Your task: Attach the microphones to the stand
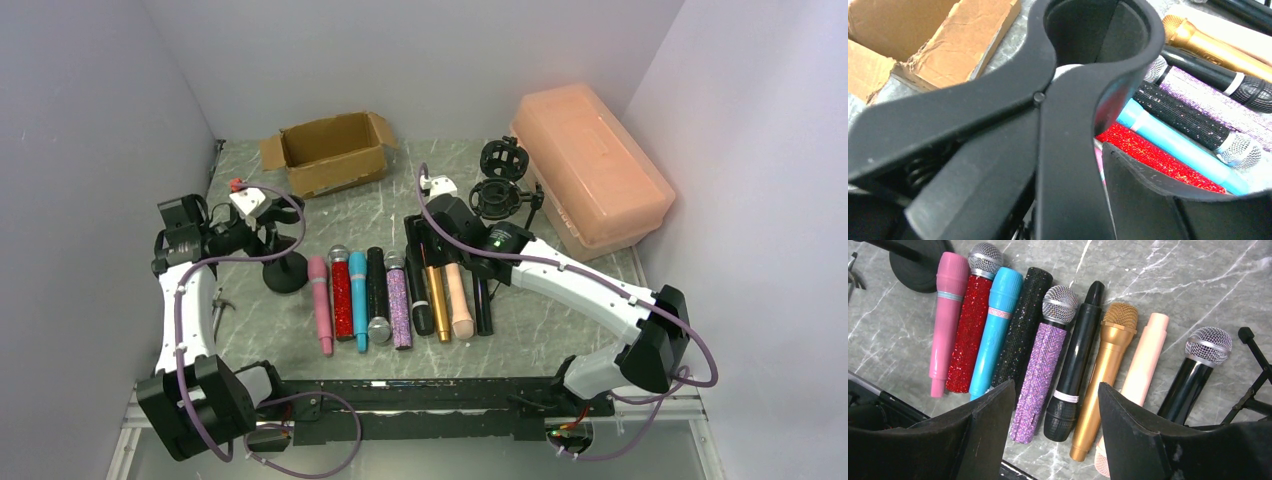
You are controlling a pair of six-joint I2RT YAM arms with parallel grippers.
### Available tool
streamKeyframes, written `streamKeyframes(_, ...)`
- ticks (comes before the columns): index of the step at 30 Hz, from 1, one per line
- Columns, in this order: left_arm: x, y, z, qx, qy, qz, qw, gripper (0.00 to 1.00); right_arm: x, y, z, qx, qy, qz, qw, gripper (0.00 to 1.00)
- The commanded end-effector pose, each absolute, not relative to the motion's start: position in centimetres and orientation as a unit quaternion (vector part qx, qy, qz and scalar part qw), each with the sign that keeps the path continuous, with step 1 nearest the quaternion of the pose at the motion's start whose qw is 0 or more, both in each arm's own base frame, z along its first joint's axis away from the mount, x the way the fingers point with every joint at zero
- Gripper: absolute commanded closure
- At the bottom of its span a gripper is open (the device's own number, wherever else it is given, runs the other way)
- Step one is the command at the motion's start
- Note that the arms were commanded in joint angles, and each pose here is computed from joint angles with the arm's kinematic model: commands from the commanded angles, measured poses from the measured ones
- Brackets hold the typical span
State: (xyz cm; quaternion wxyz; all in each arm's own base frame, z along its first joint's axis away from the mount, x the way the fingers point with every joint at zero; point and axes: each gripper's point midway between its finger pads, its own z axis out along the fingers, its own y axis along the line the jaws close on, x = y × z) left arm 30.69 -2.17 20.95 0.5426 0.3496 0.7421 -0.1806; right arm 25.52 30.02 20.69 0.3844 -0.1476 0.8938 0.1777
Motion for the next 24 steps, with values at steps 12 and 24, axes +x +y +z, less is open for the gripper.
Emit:
streamKeyframes(12, 32.3, 0.2, 25.4, 0.34, 0.726, -0.085, 0.592, 0.01, 26.2, 30.1, 20.1, -0.133, 0.902, 0.158, 0.38, 0.36)
streamKeyframes(24, 31.5, 1.1, 29.6, 0.299, 0.726, -0.134, 0.604, 0.01, 26.8, 30.7, 19.6, -0.133, 0.907, 0.153, 0.369, 0.32)
